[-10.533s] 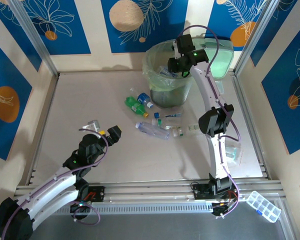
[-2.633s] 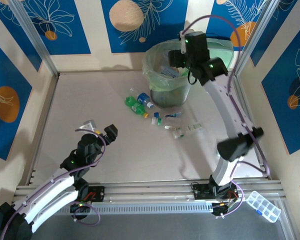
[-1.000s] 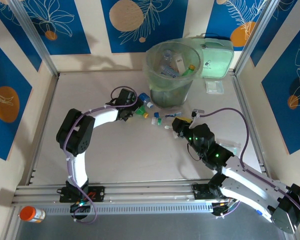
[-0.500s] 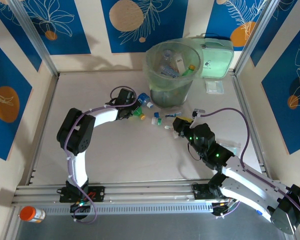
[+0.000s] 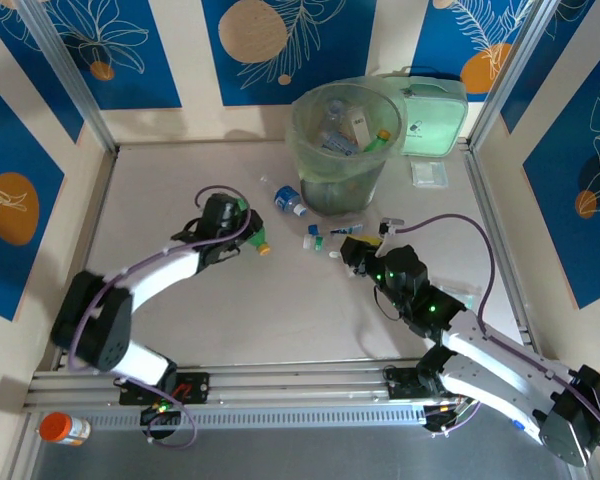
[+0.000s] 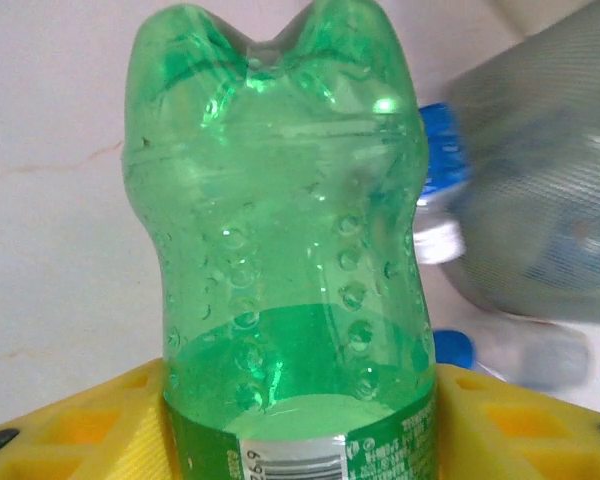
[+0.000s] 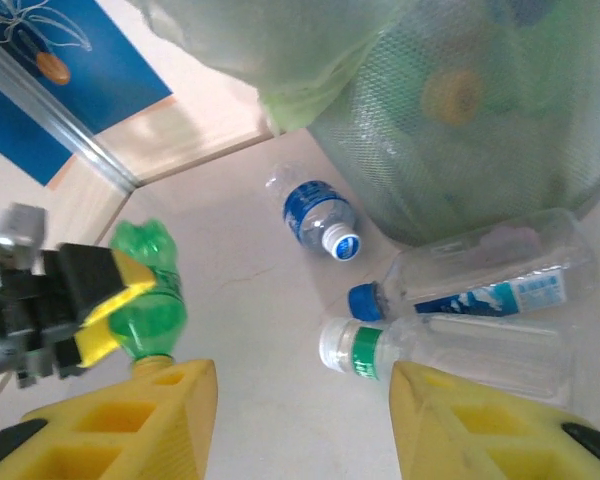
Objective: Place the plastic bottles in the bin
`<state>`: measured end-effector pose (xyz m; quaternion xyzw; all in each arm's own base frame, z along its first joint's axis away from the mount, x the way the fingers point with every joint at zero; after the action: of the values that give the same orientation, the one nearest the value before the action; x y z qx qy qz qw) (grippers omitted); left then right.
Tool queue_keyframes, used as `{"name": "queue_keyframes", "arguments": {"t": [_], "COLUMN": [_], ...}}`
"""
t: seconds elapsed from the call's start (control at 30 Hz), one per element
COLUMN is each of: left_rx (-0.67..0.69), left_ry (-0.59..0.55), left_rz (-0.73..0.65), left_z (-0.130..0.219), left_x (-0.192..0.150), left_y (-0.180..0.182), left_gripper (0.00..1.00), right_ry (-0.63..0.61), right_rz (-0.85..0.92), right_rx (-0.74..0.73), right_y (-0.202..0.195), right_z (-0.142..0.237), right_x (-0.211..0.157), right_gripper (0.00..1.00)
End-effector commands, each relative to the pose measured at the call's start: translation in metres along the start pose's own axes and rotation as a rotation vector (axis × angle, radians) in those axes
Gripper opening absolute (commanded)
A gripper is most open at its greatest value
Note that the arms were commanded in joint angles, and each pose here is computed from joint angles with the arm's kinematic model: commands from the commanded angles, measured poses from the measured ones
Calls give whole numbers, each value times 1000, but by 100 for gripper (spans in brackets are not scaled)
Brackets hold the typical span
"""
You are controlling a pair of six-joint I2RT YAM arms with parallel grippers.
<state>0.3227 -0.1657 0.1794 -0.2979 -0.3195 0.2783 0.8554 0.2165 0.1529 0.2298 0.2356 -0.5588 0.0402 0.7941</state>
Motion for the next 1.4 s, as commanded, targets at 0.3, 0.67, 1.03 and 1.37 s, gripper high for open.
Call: {"name": "queue_keyframes", "arguments": {"t": [0.3, 0.67, 1.03, 1.37], "left_rx": [-524, -668, -785, -891], "left_ry": [-29, 42, 80, 144], "left_rz": [-576, -693, -737, -781], "left_z": [88, 76, 83, 90], "left_x": [-74, -110, -124, -141], "left_y": [-18, -32, -41, -49], "left_gripper": [48, 45, 44, 44], "right_ry": [20, -29, 88, 163], "right_rz": [172, 174, 147, -15], "right_rx": [377, 484, 589, 691], "right_y": [56, 64, 79, 80], "right_z": [-9, 3, -6, -16], "right_x": [-2, 4, -3, -8], "right_gripper": [58, 82, 99, 92]}}
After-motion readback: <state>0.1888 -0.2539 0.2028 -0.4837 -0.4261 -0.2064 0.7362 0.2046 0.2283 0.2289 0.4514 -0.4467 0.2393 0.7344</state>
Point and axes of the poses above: each hand's point on the last joint's axis, 136 mm out from that joint toward the fingers, its own z axis back along the fingers, its own y axis along the line the jaws close on, x = y × z, the point moved 6 cm from there along z, back along the fingers, and after that the axes turned 11 degrees about z, right-handed, at the moved point
